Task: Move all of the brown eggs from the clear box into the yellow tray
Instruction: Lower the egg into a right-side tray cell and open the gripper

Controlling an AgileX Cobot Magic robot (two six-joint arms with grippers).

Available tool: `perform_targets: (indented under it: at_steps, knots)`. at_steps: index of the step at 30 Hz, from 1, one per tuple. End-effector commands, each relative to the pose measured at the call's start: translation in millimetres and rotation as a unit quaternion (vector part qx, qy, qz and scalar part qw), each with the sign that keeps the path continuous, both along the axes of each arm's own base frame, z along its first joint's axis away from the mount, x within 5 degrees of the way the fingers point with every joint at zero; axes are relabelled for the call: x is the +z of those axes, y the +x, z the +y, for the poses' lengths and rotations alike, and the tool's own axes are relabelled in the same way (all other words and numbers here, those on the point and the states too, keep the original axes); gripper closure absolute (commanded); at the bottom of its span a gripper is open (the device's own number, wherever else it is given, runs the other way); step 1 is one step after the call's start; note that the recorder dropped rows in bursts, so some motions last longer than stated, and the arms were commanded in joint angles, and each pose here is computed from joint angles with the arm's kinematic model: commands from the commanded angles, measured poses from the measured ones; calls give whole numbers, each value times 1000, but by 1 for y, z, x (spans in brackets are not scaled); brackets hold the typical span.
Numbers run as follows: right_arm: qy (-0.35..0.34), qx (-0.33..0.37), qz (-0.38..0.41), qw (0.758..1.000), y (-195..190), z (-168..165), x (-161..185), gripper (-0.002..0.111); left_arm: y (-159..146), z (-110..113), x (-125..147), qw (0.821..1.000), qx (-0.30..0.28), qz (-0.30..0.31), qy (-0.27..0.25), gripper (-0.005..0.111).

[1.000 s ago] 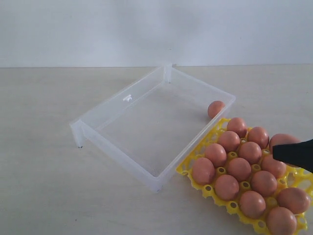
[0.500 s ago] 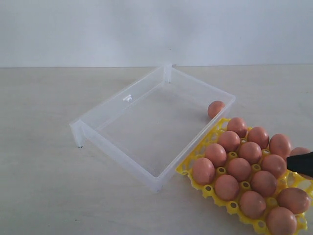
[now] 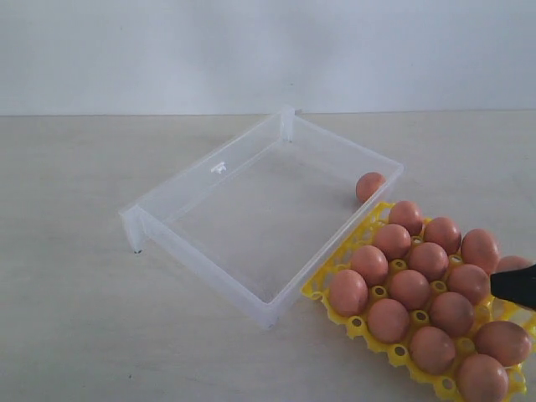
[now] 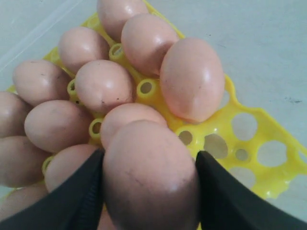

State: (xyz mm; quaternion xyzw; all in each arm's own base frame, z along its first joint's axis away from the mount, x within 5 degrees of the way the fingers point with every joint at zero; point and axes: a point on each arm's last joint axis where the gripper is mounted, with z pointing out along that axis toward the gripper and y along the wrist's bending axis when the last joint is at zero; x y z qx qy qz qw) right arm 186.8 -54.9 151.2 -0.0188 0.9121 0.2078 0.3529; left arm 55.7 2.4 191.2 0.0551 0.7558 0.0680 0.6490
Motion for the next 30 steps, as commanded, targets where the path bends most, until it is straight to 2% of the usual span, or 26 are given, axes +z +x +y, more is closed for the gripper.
perform_targets:
  at_steps: [1, 5, 8, 20, 30]
  knots:
    - [-15, 18, -3, 1000, 1, 5, 0, 93, 0, 0, 2, 1000, -2, -6, -4, 103]
    - [-40, 1, 7, 999, 1, 1, -3, 70, 0, 0, 2, 1000, -2, -6, -4, 103]
    - [-44, -2, 9, 999, 1, 0, -3, 61, 0, 0, 2, 1000, -2, -6, -4, 103]
    - [-40, 6, 7, 999, 2, 3, -3, 60, 0, 0, 2, 1000, -2, -6, -4, 103]
    - [-11, -43, -35, 998, 16, -4, 11, 60, 0, 0, 2, 1000, -2, -6, -4, 103]
